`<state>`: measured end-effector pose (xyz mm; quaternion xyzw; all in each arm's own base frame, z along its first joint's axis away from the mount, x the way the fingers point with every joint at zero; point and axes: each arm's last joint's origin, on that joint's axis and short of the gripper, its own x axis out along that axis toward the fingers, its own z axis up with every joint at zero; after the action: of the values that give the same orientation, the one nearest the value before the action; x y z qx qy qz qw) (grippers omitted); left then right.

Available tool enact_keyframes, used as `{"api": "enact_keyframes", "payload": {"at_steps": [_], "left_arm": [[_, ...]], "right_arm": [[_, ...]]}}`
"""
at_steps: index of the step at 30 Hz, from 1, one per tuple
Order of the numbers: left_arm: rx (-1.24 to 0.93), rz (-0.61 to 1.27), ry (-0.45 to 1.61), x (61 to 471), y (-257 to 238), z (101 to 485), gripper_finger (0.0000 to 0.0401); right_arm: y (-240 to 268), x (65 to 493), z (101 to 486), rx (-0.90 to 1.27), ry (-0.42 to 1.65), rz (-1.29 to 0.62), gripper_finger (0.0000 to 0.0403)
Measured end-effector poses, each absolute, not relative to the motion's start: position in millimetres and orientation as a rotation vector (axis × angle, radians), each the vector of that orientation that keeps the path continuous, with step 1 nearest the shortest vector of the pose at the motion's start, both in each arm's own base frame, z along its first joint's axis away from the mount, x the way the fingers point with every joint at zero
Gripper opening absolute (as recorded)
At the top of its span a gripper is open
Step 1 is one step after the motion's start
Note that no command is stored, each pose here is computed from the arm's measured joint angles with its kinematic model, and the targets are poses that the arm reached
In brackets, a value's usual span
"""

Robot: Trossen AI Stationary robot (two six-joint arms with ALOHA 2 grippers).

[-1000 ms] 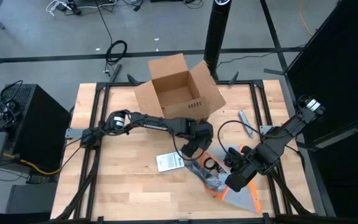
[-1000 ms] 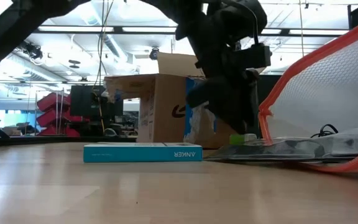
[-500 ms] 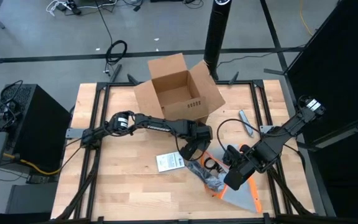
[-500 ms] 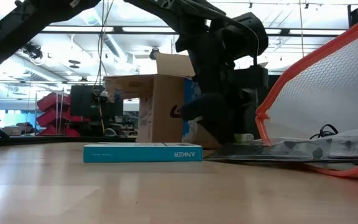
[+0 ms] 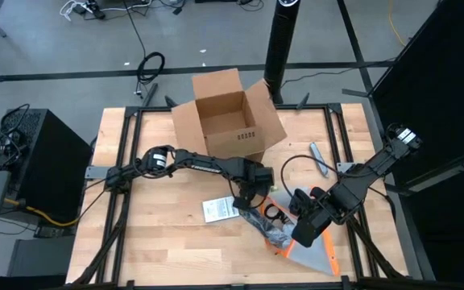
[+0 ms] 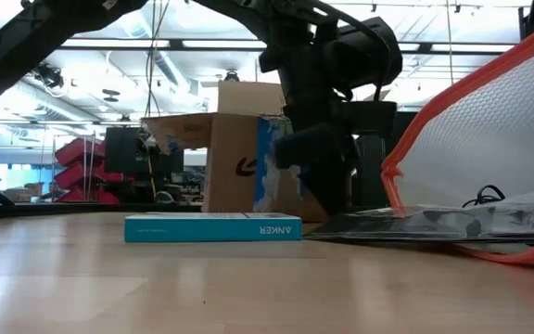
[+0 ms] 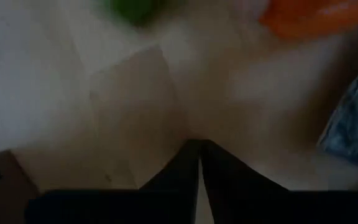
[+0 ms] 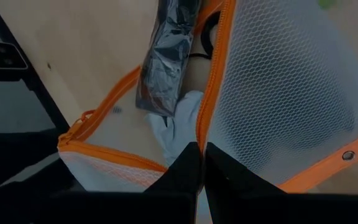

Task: Unpack boxes
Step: Put the green charger adapter into the transparent zip bag, then put the green charger adapter into the zip bag

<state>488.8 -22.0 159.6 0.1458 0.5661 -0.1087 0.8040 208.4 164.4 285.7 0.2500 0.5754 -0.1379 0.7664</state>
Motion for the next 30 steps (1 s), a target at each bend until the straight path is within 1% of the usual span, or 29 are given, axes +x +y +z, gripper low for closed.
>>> {"api": "enact_keyframes", "payload": {"at_steps": [4,8,23,27,30], "left_arm": [[0.301,-0.207,1.212,489.1,-24.1,159.8,0.0015],[0.290,-0.154,1.195,493.3,-24.3,167.9,0.0028],[0.632,-0.264,0.856,526.8,-22.6,199.8,0.0169],[0.687,-0.291,0.859,530.6,-22.6,187.8,0.0203],[0.704,-0.307,0.852,532.7,-23.0,183.1,0.0220]], "right_arm": [[164.5,208.2,285.6,0.539,1.252,-0.296,0.0000],[167.1,206.0,285.6,0.541,1.258,-0.290,0.0000],[183.5,183.4,283.9,0.663,1.425,-0.334,0.0000],[183.1,184.5,284.0,0.686,1.427,-0.341,0.0000],[181.5,187.4,284.3,0.702,1.418,-0.342,0.0000]]}}
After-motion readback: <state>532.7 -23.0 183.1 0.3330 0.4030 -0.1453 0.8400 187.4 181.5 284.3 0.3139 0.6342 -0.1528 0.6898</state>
